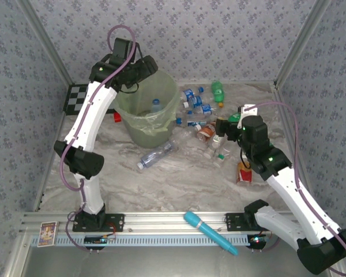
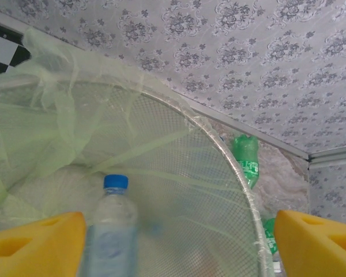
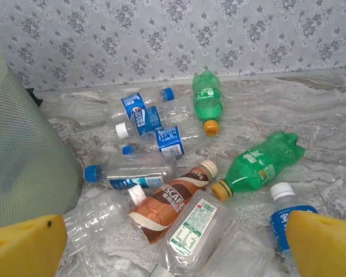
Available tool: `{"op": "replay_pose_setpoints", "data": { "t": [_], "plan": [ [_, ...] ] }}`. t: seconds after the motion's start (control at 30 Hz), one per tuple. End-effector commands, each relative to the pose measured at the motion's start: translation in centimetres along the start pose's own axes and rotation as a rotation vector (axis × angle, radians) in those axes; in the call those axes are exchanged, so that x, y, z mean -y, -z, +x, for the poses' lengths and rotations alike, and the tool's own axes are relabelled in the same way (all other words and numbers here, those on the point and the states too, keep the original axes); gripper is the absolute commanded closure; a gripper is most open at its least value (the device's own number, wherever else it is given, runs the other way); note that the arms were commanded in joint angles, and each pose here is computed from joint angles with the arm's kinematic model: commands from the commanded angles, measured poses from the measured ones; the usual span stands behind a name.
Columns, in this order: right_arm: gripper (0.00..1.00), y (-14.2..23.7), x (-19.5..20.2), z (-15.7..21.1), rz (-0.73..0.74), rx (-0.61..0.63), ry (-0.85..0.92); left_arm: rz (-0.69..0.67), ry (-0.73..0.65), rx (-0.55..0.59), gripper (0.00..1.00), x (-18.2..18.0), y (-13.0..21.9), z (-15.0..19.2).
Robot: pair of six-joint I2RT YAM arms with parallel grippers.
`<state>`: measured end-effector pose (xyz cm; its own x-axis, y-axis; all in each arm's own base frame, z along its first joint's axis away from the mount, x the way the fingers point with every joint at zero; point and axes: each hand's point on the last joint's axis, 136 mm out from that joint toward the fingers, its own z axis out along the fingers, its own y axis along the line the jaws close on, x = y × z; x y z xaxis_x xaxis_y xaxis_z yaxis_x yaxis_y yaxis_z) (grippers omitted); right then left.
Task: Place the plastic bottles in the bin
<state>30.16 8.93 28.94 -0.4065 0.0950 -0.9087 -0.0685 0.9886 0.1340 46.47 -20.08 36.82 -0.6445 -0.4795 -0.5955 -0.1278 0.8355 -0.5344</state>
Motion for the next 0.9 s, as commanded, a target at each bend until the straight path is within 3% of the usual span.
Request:
{"op": "replay_pose_setpoints", "data": {
  "t": [0.0, 0.23, 0.53, 0.7, 0.87],
  "plan": [
    [0.01, -0.1, -0.1, 0.9, -0.007, -0.028, -0.019, 0.009, -0.012, 0.022, 0.11, 0.1, 2.1, -0.7],
    [0.01, -1.4, -0.8, 1.9, -0.017, -0.091, -0.049, 0.014, -0.037, 0.042, 0.01, -0.2, 3.8, -0.8],
    [0.00, -2.6, 3.5, 7.4, 0.158, -0.354, -0.253, 0.085, -0.077, 0.007, 0.00, 0.1, 5.2, 0.2],
    [0.28, -4.0, 5.6, 11.6, 0.168, -0.495, -0.491, 0.088, -0.080, -0.033, 0.00, -0.9, 5.4, 1.1],
    [0.24, -6.1, 6.4, 12.9, 0.195, -0.529, -0.546, 0.100, -0.095, -0.095, 0.00, -1.8, 5.6, 2.1]
  ]
}}
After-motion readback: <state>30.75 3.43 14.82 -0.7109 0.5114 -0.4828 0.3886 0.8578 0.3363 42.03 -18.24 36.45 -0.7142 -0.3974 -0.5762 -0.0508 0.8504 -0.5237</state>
